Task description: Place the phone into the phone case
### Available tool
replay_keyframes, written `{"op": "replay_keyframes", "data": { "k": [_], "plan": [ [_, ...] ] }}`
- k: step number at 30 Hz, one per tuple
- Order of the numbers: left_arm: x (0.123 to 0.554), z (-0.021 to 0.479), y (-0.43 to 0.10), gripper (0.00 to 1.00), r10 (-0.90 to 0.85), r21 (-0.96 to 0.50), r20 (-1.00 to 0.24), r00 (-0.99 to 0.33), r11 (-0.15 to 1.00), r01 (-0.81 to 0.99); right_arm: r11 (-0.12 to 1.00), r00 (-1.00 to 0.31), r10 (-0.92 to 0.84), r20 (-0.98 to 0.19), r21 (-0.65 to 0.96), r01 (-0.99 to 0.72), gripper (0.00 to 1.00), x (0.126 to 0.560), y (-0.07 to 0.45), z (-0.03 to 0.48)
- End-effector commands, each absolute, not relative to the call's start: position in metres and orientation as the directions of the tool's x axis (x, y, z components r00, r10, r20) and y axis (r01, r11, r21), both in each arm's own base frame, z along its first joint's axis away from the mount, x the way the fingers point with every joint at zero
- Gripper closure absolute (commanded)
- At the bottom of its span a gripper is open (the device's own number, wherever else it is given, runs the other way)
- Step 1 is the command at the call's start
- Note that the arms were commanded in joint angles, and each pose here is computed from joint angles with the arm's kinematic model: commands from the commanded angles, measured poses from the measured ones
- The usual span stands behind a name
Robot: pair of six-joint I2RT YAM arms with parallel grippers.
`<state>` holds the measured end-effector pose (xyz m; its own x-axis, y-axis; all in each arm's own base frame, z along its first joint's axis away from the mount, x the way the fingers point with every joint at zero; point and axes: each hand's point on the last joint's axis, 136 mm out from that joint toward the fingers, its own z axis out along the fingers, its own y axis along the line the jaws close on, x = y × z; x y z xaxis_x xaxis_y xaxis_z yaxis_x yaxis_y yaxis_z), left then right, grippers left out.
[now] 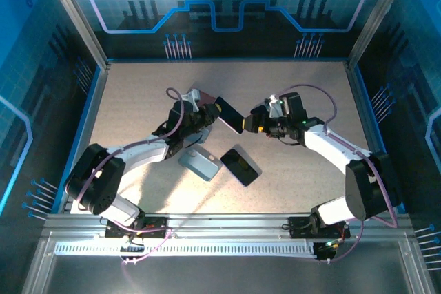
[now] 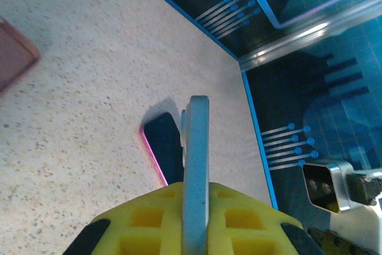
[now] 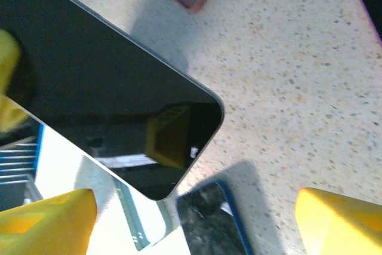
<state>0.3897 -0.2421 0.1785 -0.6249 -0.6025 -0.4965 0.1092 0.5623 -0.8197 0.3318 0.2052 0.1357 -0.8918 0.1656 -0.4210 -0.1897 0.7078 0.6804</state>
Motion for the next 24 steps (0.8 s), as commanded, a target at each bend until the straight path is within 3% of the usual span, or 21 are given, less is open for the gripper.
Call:
{"op": "replay_keyframes", "data": {
  "k": [1, 9, 24],
  "plan": [
    [0.392, 0.225, -0.233, 1.00, -0.716, -0.865, -0.489, -0.498, 0.471, 0.173, 0.584, -0.876, 0.232, -0.424, 0.781, -0.223, 0.14, 0.339, 0.214, 0.159],
    [0.393, 0.246, -0.230, 1.00, -0.775, -0.896, -0.442, -0.452, 0.401, 0.189, 0.483, -0.887, 0.247, -0.391, 0.843, -0.237, 0.16, 0.340, 0.227, 0.160],
    [0.394, 0.248, -0.243, 1.00, -0.781, -0.931, -0.365, -0.507, 0.314, 0.185, 0.334, -0.883, 0.283, -0.374, 0.902, -0.275, 0.29, 0.358, 0.243, 0.172]
  ]
}}
